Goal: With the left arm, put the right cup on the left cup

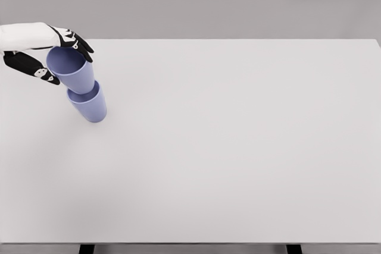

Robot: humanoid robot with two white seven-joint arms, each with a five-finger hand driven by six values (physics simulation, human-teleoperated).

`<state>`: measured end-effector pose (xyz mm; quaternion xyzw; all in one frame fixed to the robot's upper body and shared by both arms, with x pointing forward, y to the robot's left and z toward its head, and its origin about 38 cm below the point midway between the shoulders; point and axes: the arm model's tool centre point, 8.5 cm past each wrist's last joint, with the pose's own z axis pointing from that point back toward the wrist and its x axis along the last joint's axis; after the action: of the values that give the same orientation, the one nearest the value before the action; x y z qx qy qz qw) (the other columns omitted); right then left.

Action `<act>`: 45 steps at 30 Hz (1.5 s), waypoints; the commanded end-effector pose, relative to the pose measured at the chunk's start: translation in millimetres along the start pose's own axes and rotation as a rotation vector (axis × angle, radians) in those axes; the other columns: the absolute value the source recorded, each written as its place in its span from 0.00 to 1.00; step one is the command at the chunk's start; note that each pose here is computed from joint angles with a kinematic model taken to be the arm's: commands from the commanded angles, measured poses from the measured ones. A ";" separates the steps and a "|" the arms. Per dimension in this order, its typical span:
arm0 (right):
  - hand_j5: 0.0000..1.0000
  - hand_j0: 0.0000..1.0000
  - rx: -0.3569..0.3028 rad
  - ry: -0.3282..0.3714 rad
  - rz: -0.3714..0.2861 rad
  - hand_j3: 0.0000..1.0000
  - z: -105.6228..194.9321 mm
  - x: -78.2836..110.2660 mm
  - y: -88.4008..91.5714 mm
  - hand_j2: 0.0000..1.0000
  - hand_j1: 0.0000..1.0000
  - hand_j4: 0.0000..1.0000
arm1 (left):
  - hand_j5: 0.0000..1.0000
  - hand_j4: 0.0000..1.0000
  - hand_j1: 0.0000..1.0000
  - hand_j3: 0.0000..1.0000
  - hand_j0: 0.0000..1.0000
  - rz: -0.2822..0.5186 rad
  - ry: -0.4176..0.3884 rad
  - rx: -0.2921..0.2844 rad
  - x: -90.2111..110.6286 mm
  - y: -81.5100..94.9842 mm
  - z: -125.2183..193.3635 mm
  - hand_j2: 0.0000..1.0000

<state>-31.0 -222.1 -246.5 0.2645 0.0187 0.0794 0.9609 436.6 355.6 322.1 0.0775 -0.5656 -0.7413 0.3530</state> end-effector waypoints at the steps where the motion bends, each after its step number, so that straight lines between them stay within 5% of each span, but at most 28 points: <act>1: 1.00 1.00 0.001 0.000 0.001 1.00 0.0 -0.1 0.1 1.00 1.00 1.00 | 0.68 0.68 0.68 0.68 0.68 0.006 0.001 0.005 -0.1 1.0 0.9 0.68; 20: 1.00 1.00 0.001 0.000 0.001 1.00 0.0 -0.1 0.1 1.00 1.00 1.00 | 0.69 0.69 0.69 0.69 0.69 0.013 -0.007 0.007 0.2 -1.4 -2.0 0.69; 28: 1.00 1.00 0.001 0.000 0.001 1.00 0.0 -0.1 0.1 1.00 1.00 1.00 | 0.93 0.93 0.93 0.93 0.93 0.013 -0.005 0.013 0.0 -0.5 -1.2 0.93; 37: 1.00 1.00 0.001 0.000 0.001 1.00 0.0 -0.1 0.1 1.00 1.00 1.00 | 0.97 0.97 0.97 0.97 0.97 0.011 -0.005 0.016 0.7 0.5 0.0 0.97; 39: 1.00 1.00 0.001 0.000 0.001 1.00 0.0 -0.1 0.1 1.00 1.00 1.00 | 1.00 1.00 1.00 1.00 1.00 0.039 -0.074 0.061 18.7 10.9 0.6 1.00; 42: 1.00 1.00 0.001 0.000 0.001 1.00 0.0 -0.1 0.1 1.00 1.00 1.00 | 1.00 1.00 1.00 1.00 1.00 0.059 -0.240 0.103 73.1 24.8 6.8 1.00; 45: 1.00 1.00 0.001 0.000 0.001 1.00 0.0 -0.1 0.1 1.00 1.00 1.00 | 1.00 1.00 1.00 1.00 1.00 0.068 -0.342 0.106 102.4 27.5 0.7 1.00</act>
<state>-31.0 -222.1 -246.5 0.2645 0.0187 0.0794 0.9609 387.9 305.3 367.9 -0.0174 -0.6434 -0.7090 0.2883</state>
